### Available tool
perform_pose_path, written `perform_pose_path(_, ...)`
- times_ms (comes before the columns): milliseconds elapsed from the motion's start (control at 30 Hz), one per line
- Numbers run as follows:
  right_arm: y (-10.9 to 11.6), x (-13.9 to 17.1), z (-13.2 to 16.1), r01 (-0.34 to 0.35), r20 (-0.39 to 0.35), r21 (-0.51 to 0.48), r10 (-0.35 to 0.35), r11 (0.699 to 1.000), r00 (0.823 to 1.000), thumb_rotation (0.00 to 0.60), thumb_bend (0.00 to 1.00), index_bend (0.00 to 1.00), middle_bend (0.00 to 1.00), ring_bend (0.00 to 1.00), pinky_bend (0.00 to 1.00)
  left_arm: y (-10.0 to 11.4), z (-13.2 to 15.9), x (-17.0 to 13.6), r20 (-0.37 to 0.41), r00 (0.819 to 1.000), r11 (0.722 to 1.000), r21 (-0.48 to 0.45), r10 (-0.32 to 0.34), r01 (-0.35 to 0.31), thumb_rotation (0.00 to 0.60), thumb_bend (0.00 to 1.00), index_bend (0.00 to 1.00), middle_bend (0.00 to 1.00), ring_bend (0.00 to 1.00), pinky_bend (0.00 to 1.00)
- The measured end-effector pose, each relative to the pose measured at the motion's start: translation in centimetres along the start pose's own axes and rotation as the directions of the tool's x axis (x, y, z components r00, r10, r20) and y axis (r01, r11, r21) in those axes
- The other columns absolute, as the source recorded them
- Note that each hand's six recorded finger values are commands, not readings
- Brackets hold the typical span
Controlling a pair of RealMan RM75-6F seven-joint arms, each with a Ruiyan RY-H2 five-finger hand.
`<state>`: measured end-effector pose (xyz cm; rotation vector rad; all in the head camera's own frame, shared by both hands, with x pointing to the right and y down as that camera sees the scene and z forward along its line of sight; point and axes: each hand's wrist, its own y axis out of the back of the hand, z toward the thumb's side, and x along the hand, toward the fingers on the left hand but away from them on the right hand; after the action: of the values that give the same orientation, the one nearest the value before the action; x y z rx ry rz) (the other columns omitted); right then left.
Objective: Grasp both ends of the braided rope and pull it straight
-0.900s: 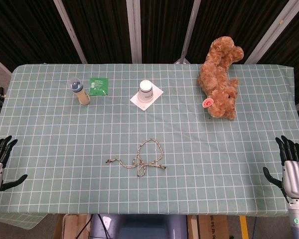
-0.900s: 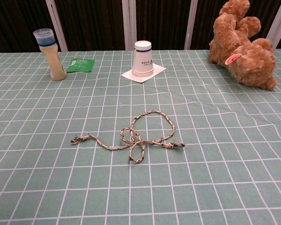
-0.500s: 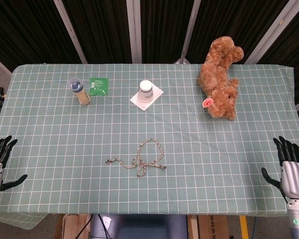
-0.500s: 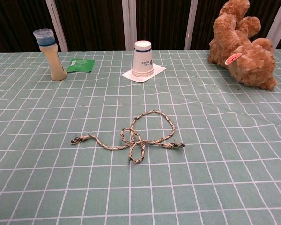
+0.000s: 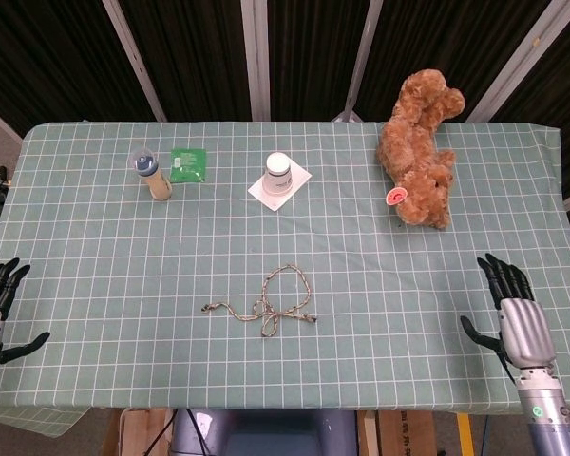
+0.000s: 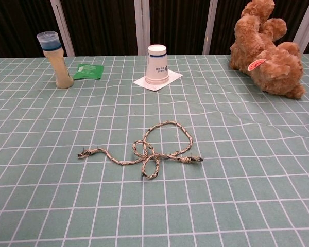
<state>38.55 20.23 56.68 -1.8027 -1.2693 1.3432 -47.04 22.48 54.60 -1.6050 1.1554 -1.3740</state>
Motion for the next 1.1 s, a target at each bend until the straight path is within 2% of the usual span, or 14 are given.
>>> perform_pose_path(67, -0.8, -0.8, 1.4, -0.033, -0.031, -0.041, 0.032, 0.999, 0.999, 0.6, 0.33, 0.27, 0.03, 0.0, 0.0, -0.1, 0.1, 0.1, 0.003, 1.0, 1.0, 0.004, -0.001, 0.001, 0.6, 0.01, 0.03, 0.0, 0.0, 0.0)
perform_pose_path(200, -3.4, -2.4, 5.5, -0.117, -0.113, -0.107, 0.105, 0.987, 0.988, 0.6, 0.33, 0.3, 0.04, 0.0, 0.0, -0.4, 0.2, 0.2, 0.006, 1.0, 1.0, 0.012, -0.007, 0.007, 0.6, 0.01, 0.03, 0.0, 0.0, 0.0)
perform_pose_path(533, -8.7, -3.4, 11.7, -0.218, -0.194, -0.144, 0.189, 0.965, 0.963, 0.6, 0.33, 0.41, 0.11, 0.0, 0.0, -0.4, 0.1, 0.3, 0.002, 1.0, 1.0, 0.002, -0.008, 0.008, 0.6, 0.01, 0.03, 0.0, 0.0, 0.0)
perform_pose_path(800, -13.1, -4.0, 15.2, -0.259, -0.205, -0.15, 0.227, 0.954, 0.952, 0.6, 0.33, 0.45, 0.13, 0.0, 0.0, -0.4, -0.1, 0.4, 0.001, 1.0, 1.0, -0.007, -0.011, 0.011, 0.6, 0.01, 0.03, 0.0, 0.0, 0.0)
perform_pose_path(1100, -16.6, -4.3, 16.7, -0.284, -0.181, -0.147, 0.256, 0.947, 0.949, 0.6, 0.33, 0.46, 0.13, 0.0, 0.0, -0.6, -0.1, 0.6, 0.001, 1.0, 1.0, -0.014, -0.022, 0.022, 0.6, 0.01, 0.03, 0.0, 0.0, 0.0)
